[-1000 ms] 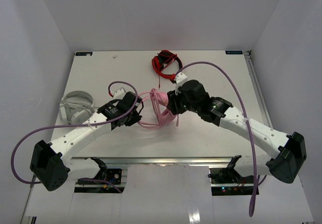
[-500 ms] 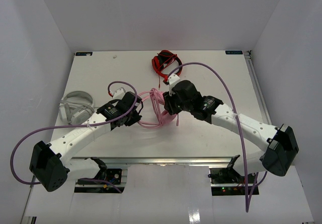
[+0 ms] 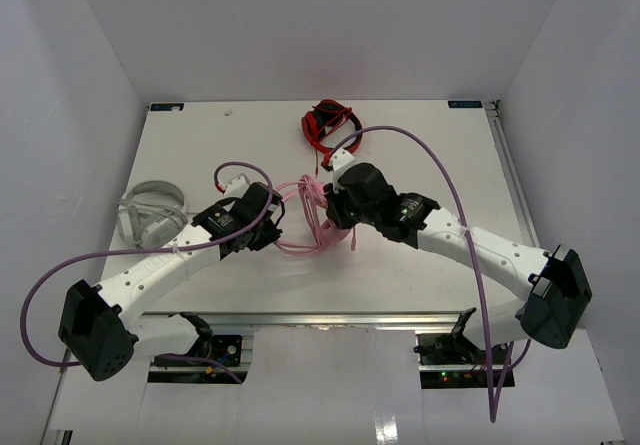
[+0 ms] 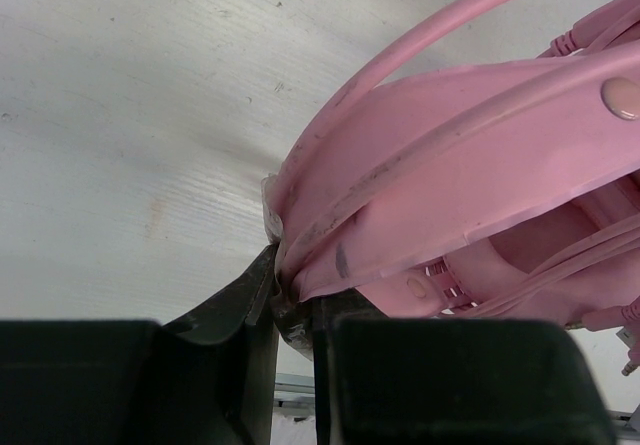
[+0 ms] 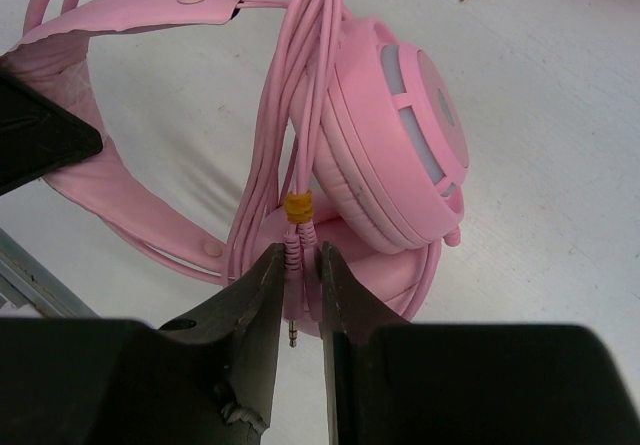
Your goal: Wrap the headphones
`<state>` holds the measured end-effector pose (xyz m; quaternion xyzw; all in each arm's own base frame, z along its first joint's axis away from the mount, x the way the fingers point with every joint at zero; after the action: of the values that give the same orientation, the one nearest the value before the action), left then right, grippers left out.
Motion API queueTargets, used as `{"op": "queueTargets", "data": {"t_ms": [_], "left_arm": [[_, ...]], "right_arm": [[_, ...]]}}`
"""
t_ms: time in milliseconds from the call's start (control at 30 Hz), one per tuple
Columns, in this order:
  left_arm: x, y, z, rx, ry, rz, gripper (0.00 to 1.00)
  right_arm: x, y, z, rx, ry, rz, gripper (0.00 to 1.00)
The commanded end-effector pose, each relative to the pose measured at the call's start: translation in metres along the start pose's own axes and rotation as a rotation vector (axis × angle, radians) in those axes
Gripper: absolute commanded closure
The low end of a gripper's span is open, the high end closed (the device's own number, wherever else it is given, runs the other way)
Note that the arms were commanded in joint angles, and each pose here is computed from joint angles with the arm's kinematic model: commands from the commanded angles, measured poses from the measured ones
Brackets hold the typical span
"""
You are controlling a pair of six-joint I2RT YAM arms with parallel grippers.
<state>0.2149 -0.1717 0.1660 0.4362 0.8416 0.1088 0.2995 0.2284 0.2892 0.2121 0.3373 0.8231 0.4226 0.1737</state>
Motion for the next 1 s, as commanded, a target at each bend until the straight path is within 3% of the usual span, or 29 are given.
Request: {"op": "queueTargets", "data": {"t_ms": [0,733,967], "left_arm": [[-0.035,0.024,-0.023,-0.07,-0.164,-0.135,1.0],[-0.041,0.03,-0.045,-0.067,-0.238,-0.181,1.0],[-0.044,0.029,-0.046,-0.054,-0.252,-0.181,1.0]], "right_arm": [[0.017,0.01,0.003,-0.049,0.024,0.004,0.9],[0.017,-0.018,0.032,0.038,-0.085,-0.009,0.92],[0.019,-0.018,0.038,0.049,-0.084,-0.007,0.83]]}}
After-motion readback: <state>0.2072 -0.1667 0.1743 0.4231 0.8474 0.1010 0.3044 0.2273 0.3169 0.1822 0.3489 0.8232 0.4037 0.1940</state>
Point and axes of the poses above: each gripper's point midway between its finger pads, its own z axis out along the fingers, its own x axis along the line the jaws close on, y = z × x, the point moved 4 cm from there along -z, back along the fingers, and after that the axes turned 6 degrees about -z, right-handed, at the moved point
